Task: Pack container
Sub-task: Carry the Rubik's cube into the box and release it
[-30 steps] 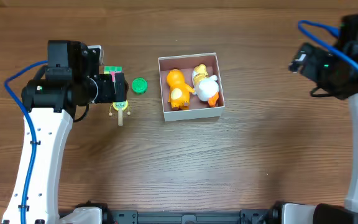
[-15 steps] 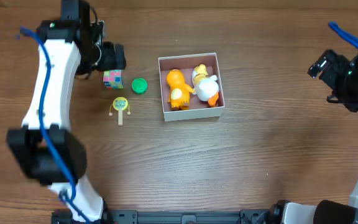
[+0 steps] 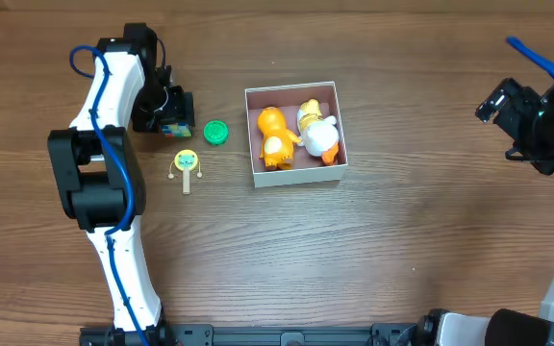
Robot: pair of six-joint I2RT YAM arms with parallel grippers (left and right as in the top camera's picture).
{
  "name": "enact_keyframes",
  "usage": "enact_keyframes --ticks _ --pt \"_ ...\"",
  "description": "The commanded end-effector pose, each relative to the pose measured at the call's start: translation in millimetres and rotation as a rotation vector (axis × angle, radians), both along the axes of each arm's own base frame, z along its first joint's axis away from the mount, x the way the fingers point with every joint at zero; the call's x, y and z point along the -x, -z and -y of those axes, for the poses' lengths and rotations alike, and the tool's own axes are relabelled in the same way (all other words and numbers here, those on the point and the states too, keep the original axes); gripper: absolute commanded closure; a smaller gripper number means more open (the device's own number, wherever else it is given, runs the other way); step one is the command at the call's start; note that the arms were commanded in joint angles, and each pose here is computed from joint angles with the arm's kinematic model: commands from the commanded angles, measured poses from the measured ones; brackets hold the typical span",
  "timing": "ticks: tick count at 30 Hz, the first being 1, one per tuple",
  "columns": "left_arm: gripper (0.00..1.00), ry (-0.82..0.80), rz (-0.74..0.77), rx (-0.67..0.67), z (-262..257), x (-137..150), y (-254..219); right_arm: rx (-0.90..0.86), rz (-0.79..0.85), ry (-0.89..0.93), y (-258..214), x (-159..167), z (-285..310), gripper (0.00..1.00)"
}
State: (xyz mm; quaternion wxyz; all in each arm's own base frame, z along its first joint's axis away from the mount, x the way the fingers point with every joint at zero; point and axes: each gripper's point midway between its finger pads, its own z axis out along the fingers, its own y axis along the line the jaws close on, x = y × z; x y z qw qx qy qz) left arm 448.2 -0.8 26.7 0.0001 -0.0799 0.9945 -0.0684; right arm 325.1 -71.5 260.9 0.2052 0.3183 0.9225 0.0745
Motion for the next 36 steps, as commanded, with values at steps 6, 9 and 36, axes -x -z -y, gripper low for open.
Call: enact_keyframes --ticks 6,9,36 --pt "0.53 0.037 0.028 -0.028 -4 -11 4 0.000 0.003 -0.001 -1 1 0 0.00" --pt "0.64 0.037 0.024 -0.027 -4 -10 4 -0.001 0.001 -0.001 -1 1 -1 0.00" --pt "0.55 0.281 0.208 0.007 258 1 -84 -0.003 -0.058 -0.035 5 15 -4 0.00"
